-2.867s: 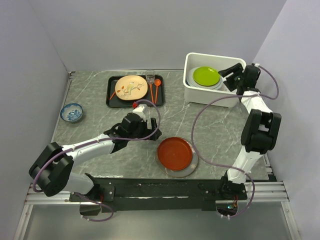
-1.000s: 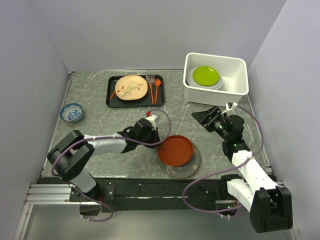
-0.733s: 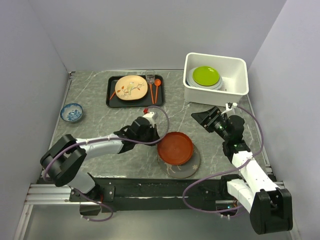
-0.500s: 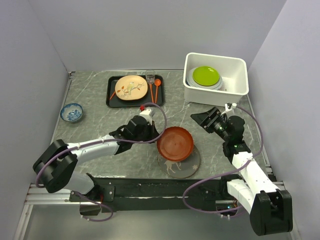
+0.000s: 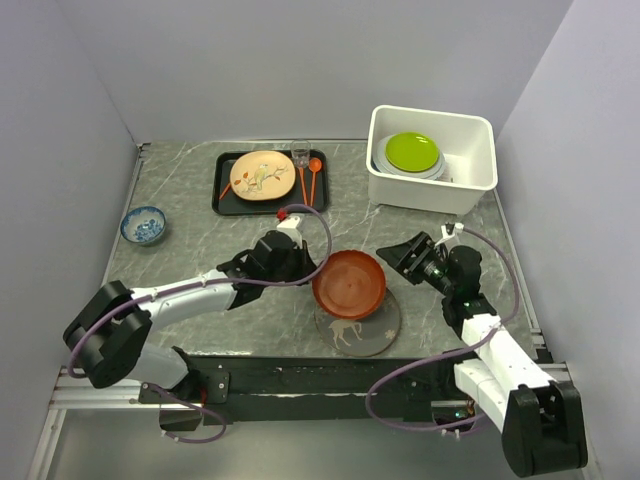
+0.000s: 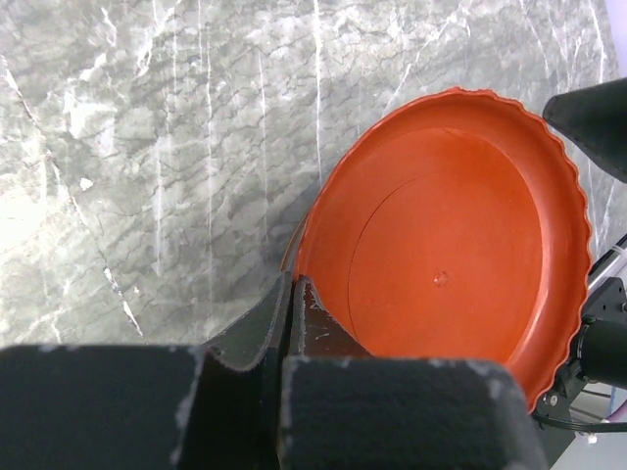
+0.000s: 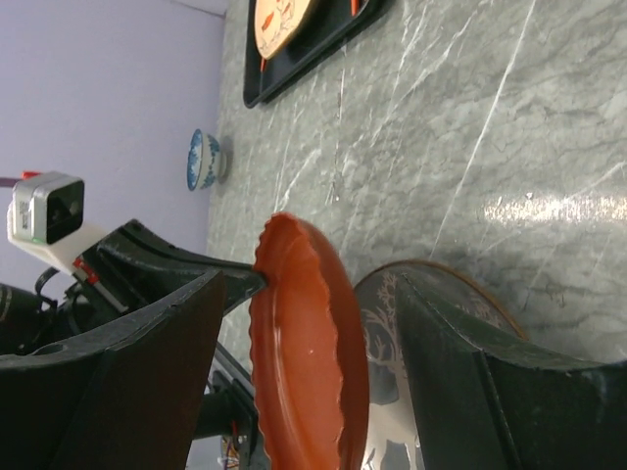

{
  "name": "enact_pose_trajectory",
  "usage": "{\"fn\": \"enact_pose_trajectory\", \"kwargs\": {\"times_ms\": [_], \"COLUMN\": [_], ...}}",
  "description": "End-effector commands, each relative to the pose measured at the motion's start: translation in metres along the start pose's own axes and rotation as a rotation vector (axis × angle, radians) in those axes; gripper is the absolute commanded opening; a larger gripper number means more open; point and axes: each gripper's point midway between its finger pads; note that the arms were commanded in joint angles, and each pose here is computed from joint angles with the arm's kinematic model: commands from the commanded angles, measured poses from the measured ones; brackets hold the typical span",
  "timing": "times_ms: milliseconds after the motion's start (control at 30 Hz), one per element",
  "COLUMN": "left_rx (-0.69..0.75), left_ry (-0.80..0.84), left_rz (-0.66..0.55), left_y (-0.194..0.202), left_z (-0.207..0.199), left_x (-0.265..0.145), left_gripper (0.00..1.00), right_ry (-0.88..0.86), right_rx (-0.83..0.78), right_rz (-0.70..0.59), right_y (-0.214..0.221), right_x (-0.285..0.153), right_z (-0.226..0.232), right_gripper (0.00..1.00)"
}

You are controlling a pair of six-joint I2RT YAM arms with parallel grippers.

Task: Place the plates into the plastic bin on the countertop
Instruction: Pick up the plate from the corner of the board.

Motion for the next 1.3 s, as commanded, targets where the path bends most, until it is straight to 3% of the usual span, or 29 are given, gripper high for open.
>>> {"fn": "enact_pose_trajectory", "kwargs": {"times_ms": [0, 600, 667, 800, 833, 933, 1133, 1200, 1233, 1267], "left_rx": [-0.010, -0.021, -0.024, -0.026, -0.024, -0.022, -0.021, -0.023, -0.021, -0.021], "left_ry": [0.082, 0.091, 0.087, 0.089, 0.088, 0.089, 0.082, 0.087, 0.091, 0.092], "left_rz": [-0.055, -0.083, -0.082, -0.084, -0.086, -0.089, -0.092, -0.091, -0.089, -0.088], "left_y": [-0.023, -0.032, -0.031, -0.031, -0.031, -0.032, -0.032, -0.032, -0.031, -0.031], "left_z": [-0.023, -0.027, -0.026, -0.025, -0.026, -0.026, -0.024, -0.025, -0.026, -0.026], "left_x": [0.004, -0.001, -0.002, -0.003, -0.003, -0.005, -0.004, -0.004, -0.004, -0.003], "left_gripper": [0.01, 0.01, 0.01, 0.01, 0.01, 0.01, 0.02, 0.14, 0.51, 0.67], "right_ry": [-0.019, -0.004, -0.026, -0.041, -0.047, -0.042, -0.011, -0.008, -0.005, -0.002], "right_rx": [-0.035, -0.016, -0.023, -0.017, -0.018, -0.017, -0.040, -0.040, -0.038, -0.040], "right_rz": [0.008, 0.132, 0.156, 0.198, 0.193, 0.173, 0.141, 0.139, 0.137, 0.132], "right_y": [0.006, 0.042, 0.047, 0.055, 0.055, 0.054, 0.051, 0.051, 0.051, 0.050], "right_x": [-0.006, -0.001, 0.002, 0.007, 0.007, 0.007, 0.003, 0.002, 0.001, 0.001], "right_z": [0.001, -0.021, -0.016, -0.013, -0.012, -0.013, -0.018, -0.018, -0.020, -0.020], "right_gripper": [0.77, 0.70, 0.63, 0.33, 0.19, 0.00, 0.00, 0.00, 0.00, 0.00]}}
Point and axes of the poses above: each gripper's point midway between its finger pads, its own x axis out along the fingers, its own z axis along the line the jaws close on, y = z × x, and after that the axes turned 8 degrees about x, right-handed
